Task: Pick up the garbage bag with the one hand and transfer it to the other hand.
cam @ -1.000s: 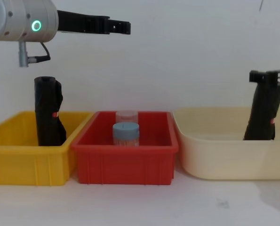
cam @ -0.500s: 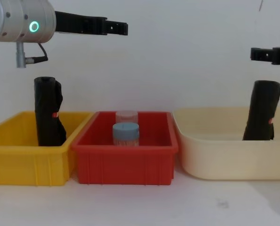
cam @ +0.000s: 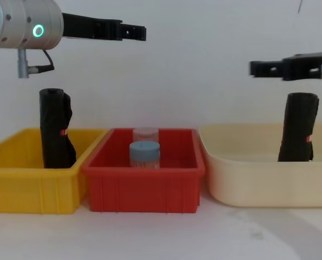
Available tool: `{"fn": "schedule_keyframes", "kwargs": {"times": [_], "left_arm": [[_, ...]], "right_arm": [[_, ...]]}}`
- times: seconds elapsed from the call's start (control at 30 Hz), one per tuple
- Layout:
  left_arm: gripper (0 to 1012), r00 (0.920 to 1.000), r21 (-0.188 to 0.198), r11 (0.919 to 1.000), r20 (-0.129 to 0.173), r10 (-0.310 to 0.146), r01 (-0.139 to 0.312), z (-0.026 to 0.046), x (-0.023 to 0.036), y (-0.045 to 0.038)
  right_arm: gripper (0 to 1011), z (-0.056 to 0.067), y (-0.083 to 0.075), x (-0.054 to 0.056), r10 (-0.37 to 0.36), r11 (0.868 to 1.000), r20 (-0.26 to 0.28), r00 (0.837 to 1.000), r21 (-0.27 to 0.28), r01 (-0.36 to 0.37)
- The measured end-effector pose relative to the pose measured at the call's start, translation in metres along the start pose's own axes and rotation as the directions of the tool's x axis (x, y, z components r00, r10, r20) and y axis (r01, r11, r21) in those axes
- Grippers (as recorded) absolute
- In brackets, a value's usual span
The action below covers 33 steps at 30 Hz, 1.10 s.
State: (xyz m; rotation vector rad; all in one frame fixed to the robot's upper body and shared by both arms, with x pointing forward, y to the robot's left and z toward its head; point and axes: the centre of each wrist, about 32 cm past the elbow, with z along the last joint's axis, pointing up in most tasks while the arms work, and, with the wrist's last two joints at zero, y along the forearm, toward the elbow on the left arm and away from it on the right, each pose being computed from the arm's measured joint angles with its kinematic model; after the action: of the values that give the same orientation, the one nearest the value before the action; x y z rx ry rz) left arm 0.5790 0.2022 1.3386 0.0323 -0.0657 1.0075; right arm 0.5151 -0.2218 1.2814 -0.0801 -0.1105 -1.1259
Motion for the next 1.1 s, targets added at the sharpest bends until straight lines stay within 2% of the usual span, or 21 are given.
{"fn": "schedule_keyframes", "kwargs": {"times": [0.23, 0.5, 0.77, 1.1], "left_arm": [[1001, 1.0, 0.0, 1.0, 0.0, 0.001, -0.001, -0.0001, 0.0001, 0.0001], [1001, 1.0, 0.0, 1.0, 0.0, 0.001, -0.001, -0.0001, 0.0001, 0.0001], [1001, 1.0, 0.0, 1.0, 0.0, 0.001, -0.001, -0.0002, 0.0, 0.0], [1001, 1.0, 0.0, 1.0, 0.0, 0.0, 0.0, -0.0002, 0.0001, 0.0]], "right_arm": [[1001, 0.002, 0.006, -0.024, 0.101, 0.995, 0.033, 0.994, -0.031, -0.1], [1002, 0.003, 0.024, -0.052, 0.183, 0.981, 0.044, 0.982, -0.078, -0.179], [1001, 0.005, 0.039, -0.068, 0.207, 0.972, 0.019, 0.978, -0.12, -0.203], [1001, 0.007, 0.056, -0.082, 0.208, 0.961, -0.021, 0.978, -0.18, -0.208]]}}
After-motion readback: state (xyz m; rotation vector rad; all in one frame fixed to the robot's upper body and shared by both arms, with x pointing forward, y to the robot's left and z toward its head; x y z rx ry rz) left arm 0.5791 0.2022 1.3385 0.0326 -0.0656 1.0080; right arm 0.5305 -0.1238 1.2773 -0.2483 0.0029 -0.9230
